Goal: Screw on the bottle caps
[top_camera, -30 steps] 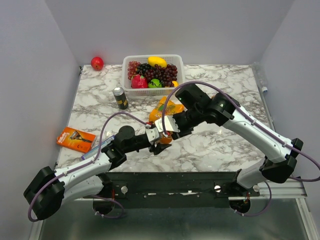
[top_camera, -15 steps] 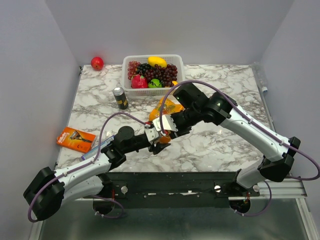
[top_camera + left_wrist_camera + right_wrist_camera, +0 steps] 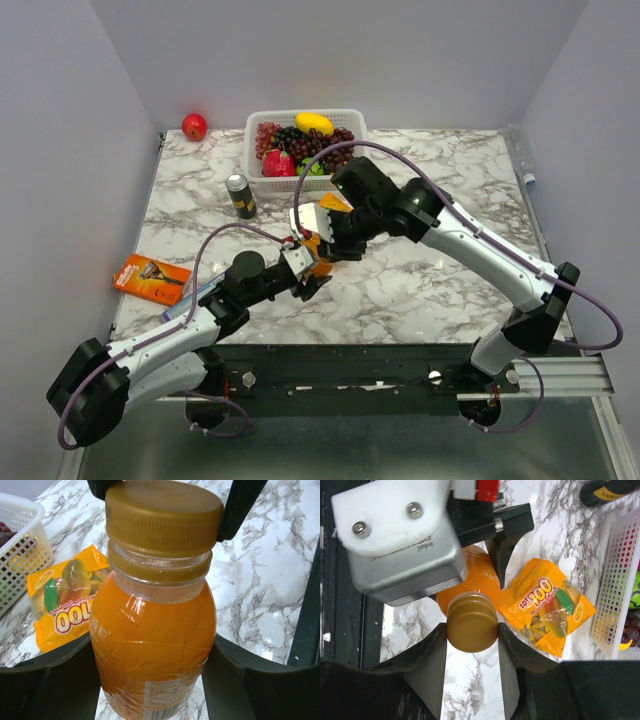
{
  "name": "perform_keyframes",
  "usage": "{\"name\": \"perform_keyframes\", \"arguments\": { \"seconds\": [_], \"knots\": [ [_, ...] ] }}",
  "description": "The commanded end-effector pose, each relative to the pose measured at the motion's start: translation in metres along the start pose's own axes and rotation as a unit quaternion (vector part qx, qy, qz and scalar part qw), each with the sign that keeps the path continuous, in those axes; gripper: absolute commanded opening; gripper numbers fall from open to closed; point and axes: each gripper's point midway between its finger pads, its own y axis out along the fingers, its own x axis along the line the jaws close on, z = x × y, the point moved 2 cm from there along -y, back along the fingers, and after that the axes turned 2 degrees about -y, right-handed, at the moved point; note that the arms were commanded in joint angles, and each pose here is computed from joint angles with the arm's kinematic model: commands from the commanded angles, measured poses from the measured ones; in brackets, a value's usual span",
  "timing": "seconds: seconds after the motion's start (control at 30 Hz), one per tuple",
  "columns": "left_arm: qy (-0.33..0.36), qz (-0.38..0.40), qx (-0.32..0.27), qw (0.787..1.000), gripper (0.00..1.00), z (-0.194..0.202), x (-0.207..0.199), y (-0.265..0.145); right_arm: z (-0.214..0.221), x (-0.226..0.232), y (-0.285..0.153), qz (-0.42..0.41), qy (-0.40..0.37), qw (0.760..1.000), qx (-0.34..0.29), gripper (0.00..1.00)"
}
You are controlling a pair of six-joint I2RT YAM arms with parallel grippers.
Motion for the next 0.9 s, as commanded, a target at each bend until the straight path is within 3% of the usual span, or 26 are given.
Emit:
{"name": "perform_keyframes", "arguments": {
  "seconds": [0.0, 0.23, 0.47, 0.67, 0.87],
  "knots": [
    [0.023, -0.045, -0.145, 0.988, 0.0, -0.086, 0.019, -0.007, 0.015, 0.0, 0.016, 0.0, 0.087, 0.995, 0.045, 0.27],
    [0.034, -0.04, -0.151, 0.987, 0.0, -0.092, 0.016, -0.015, 0.034, -0.02, 0.019, 0.044, 0.183, 0.977, 0.098, 0.12],
    [0.047, -0.029, -0.139, 0.989, 0.0, -0.086, 0.014, -0.012, 0.035, -0.011, 0.029, 0.017, 0.244, 0.962, 0.121, 0.0],
    [0.041, -0.037, -0.127, 0.99, 0.0, -0.083, 0.017, -0.011, 0.027, -0.01, 0.033, 0.013, 0.304, 0.946, 0.114, 0.04],
    [0.016, -0.028, -0.113, 0.993, 0.0, -0.07, 0.013, -0.01, 0.018, -0.018, 0.03, 0.024, 0.289, 0.952, 0.097, 0.05]
  ]
}}
